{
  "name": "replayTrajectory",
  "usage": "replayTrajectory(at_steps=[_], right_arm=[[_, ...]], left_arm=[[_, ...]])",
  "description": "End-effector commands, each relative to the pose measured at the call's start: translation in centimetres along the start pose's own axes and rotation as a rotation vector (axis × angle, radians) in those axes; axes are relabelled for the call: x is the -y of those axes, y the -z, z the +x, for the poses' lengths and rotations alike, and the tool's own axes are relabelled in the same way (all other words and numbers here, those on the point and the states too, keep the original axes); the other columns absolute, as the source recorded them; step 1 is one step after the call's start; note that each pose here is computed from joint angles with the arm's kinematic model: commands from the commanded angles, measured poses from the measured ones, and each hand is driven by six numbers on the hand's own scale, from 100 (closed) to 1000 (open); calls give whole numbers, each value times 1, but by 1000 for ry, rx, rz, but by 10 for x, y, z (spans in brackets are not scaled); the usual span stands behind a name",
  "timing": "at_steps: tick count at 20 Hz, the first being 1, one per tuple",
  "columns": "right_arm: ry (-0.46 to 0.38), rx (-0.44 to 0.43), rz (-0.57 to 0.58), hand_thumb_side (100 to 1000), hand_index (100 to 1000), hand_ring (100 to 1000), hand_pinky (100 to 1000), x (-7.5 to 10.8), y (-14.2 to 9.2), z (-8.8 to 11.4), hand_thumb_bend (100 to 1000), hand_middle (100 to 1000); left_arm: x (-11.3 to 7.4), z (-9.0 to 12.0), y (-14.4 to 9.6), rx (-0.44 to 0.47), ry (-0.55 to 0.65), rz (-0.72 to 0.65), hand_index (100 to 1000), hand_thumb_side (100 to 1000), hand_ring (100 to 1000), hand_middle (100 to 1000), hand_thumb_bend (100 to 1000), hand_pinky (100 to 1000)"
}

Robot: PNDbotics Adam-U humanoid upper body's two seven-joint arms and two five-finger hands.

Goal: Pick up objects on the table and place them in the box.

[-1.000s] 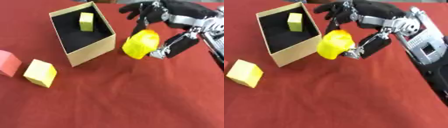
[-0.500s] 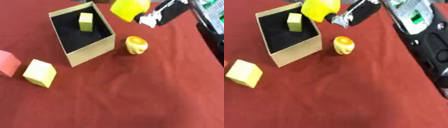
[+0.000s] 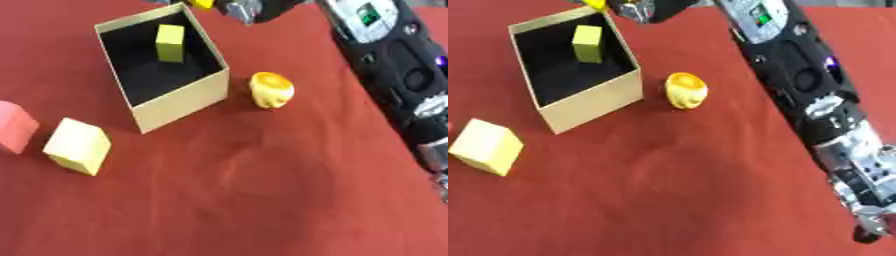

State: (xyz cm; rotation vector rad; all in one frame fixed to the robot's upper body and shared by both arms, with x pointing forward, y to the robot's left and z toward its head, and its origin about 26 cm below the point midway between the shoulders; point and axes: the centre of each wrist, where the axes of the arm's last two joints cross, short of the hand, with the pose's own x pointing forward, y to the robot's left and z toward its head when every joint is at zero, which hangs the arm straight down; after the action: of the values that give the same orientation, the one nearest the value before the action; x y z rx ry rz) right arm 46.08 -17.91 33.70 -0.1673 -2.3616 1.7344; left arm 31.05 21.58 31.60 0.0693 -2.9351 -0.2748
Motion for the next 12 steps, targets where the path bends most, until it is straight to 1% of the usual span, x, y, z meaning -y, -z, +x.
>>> replayTrajectory(at_steps=[1,5,7,8,9,11,12], right_arm=[[-141,106,159,100,681,997,852,-2,10,-6,100,374],[-172,63,176,100,689,999,847,-24,21,-15,100,391],[-192,35,196,125,701,1000,848,-35,24,-19,100,409],[-202,20,207,163,711,1000,852,-41,24,-21,100,425],[-213,7,217,178,716,1000,852,-46,25,-23,100,434],[-241,-1,231,201,734,1000,851,-53,27,-25,100,460],[-255,-1,234,234,763,1000,852,-56,28,-25,100,499]], left_arm=[[1,6,8,36,-15,-16,808,634,684,700,186,662],[5,7,10,43,-32,-23,808,635,684,700,186,661],[7,8,11,44,-41,-28,809,637,684,700,185,661],[7,8,11,44,-45,-31,809,640,684,700,183,660],[8,8,11,42,-48,-34,809,642,684,700,182,660],[9,8,11,39,-52,-39,809,645,684,700,180,659],[9,8,10,37,-54,-40,809,646,684,700,179,659]])
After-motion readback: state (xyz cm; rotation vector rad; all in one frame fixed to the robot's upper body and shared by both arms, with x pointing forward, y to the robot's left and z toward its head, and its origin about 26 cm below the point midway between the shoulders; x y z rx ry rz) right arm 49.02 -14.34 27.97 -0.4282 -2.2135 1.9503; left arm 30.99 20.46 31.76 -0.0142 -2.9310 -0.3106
